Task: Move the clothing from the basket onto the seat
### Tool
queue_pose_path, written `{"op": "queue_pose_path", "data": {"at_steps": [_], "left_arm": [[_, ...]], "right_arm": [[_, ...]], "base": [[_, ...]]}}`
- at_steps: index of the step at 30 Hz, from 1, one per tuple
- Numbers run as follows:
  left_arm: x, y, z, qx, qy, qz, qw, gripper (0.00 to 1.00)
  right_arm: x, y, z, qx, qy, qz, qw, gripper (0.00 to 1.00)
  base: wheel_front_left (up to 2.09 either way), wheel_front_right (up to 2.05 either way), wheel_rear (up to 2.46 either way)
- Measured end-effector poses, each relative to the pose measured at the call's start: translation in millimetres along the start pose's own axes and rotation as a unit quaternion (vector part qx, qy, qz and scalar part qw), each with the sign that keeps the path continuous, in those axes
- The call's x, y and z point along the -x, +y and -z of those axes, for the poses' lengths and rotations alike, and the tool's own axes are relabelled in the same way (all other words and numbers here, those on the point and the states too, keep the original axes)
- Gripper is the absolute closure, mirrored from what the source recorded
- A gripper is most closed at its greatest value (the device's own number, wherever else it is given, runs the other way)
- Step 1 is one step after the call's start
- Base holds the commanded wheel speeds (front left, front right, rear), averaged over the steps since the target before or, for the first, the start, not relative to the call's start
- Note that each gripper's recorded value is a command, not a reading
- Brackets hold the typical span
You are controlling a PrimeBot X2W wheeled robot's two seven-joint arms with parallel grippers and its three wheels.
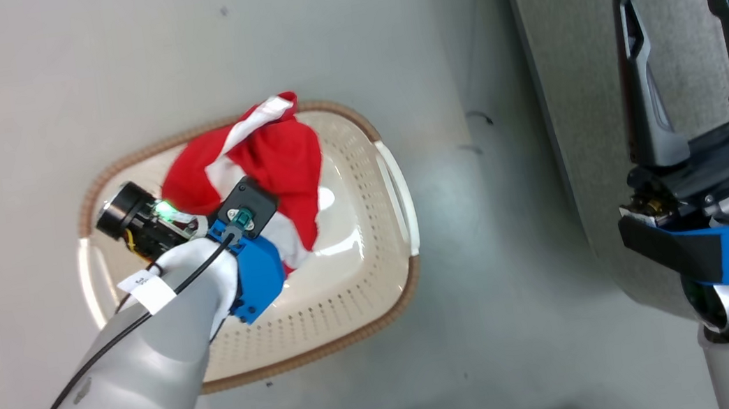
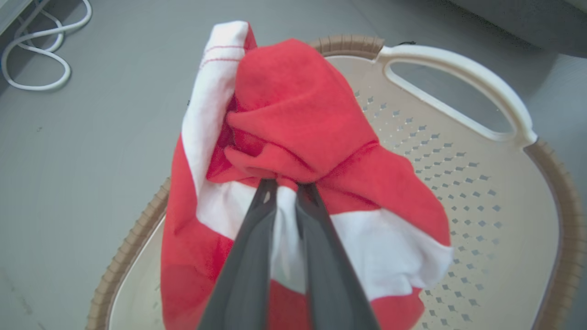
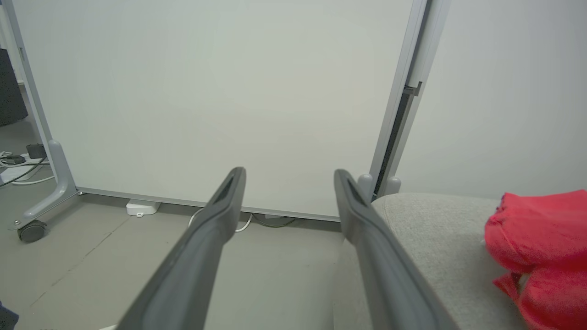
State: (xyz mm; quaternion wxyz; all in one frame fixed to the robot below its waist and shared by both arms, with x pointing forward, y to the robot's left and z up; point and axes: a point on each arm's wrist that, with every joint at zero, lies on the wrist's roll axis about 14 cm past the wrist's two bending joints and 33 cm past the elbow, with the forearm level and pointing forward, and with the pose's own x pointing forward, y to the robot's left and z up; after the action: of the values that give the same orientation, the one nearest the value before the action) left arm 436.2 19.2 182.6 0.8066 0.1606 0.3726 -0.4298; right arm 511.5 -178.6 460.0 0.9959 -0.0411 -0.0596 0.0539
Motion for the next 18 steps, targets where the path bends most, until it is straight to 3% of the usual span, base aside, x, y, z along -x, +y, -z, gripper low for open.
{"op": "queue_pose_path", "data": {"at_steps": [8, 18], "left_arm": [[36.9, 12.2, -64.2, 0.033, -0.097, -0.043, 0.994, 1.00], [117.3, 45.4, -122.7, 0.090, -0.218, -0.141, 0.961, 1.00]], "right_arm": [[12.4, 3.6, -20.6, -0.012, -0.006, 0.001, 1.000, 0.00], [35.4, 13.1, -53.2, -0.028, -0.020, -0.005, 0.999, 0.00]], "base": [[0.00, 0.00, 0.00], [0.00, 0.00, 0.00]]}}
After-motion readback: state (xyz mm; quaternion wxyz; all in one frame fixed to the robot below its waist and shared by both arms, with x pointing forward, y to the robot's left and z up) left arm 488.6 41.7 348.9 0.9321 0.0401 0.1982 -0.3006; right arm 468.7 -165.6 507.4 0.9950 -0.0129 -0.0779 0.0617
